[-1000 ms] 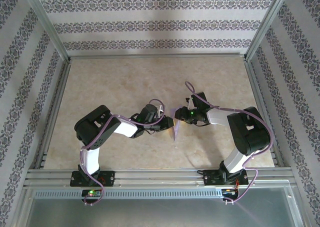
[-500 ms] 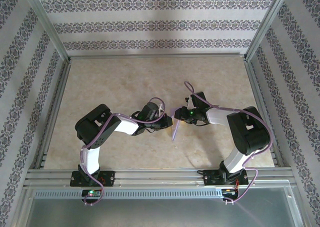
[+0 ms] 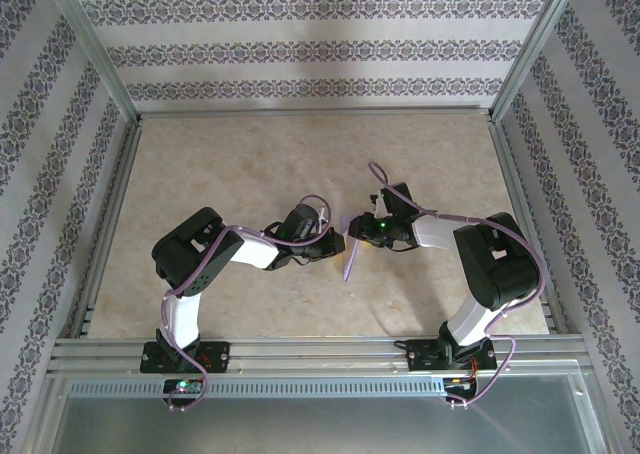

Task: Fold a paper plane with a square sheet of paper (fold left side to right side)
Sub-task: Fold the wing for the fifth time at the center of the table.

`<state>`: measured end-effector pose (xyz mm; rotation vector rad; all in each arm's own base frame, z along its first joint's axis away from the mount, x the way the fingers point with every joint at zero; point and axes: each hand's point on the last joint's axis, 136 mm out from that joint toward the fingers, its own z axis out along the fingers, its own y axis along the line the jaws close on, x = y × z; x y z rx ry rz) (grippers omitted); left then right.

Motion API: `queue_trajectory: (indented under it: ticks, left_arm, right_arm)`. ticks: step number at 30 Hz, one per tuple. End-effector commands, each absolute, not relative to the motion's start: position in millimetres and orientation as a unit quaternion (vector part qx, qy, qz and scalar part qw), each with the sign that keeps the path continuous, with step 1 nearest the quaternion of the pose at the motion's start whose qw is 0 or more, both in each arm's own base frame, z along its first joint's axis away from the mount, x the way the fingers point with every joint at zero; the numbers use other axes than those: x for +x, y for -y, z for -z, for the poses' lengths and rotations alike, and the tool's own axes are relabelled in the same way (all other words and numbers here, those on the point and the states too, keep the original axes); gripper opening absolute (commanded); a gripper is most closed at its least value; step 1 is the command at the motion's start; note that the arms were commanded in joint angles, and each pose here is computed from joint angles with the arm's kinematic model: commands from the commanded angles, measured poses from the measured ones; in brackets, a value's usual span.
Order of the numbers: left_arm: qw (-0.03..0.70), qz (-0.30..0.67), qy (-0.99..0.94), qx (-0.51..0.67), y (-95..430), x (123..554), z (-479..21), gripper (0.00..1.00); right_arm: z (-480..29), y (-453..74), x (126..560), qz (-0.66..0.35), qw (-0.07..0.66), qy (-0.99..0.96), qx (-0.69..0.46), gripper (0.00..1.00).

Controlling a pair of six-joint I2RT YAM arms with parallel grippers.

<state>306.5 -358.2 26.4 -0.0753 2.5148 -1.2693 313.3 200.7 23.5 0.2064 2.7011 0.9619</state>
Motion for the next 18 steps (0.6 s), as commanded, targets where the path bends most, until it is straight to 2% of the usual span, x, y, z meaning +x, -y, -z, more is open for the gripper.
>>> queue_trajectory:
  ticks: [1,18]
  left_arm:
    - [0.144,0.396,-0.905,-0.053,343,299,-1,0.08]
    - [0.147,0.397,-0.905,-0.046,351,291,-10,0.07]
  right_arm:
    - [-22,-201,310,-0.326,0.121,-0.934,0.078,0.39]
    - [-16,-200,307,-0.323,0.112,-0.936,0.082,0.38]
